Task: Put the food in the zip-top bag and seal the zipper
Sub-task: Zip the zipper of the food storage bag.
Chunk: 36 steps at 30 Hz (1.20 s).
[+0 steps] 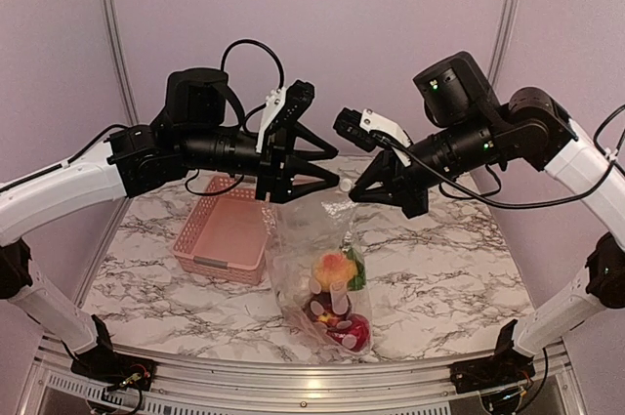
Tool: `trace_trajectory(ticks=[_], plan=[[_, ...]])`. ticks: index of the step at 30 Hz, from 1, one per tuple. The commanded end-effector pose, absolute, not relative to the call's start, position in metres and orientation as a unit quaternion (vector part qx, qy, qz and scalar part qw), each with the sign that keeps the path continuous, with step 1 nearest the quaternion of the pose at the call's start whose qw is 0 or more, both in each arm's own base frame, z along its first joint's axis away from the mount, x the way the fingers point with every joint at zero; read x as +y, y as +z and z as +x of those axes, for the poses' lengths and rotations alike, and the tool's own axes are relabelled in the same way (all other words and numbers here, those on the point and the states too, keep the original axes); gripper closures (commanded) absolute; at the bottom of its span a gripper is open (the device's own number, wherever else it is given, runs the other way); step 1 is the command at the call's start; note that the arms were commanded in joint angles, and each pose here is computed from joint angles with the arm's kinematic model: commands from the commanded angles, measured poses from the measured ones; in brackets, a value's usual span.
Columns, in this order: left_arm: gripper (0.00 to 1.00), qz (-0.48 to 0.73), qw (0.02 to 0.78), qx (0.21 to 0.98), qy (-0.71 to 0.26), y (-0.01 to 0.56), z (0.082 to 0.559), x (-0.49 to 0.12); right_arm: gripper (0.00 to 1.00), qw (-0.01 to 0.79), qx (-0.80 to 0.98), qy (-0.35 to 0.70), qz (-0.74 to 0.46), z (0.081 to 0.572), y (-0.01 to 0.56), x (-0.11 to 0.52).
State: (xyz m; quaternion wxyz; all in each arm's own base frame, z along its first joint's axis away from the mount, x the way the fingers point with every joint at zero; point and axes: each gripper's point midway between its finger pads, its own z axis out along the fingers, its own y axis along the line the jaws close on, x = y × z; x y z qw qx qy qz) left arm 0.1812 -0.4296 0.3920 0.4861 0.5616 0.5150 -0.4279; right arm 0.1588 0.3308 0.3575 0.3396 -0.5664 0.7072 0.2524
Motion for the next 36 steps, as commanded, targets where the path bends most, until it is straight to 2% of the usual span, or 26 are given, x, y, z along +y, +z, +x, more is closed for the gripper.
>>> trace_trajectory(ticks=[1, 8, 20, 36], plan=[[0.43, 0.571, 0.453, 0.523, -0.442, 0.374, 0.171, -0.434, 1.00, 0.353, 0.692, 0.257, -0.575, 0.155, 0.370, 0.333], [0.48, 0.568, 0.433, 0.528, -0.459, 0.365, 0.166, -0.441, 1.00, 0.341, 0.690, 0.268, -0.580, 0.150, 0.369, 0.339], [0.70, 0.555, 0.413, 0.538, -0.481, 0.360, 0.163, -0.441, 1.00, 0.352, 0.695, 0.254, -0.573, 0.156, 0.372, 0.337], [0.80, 0.531, 0.412, 0.540, -0.506, 0.369, 0.167, -0.450, 1.00, 0.353, 0.702, 0.252, -0.566, 0.159, 0.370, 0.336]])
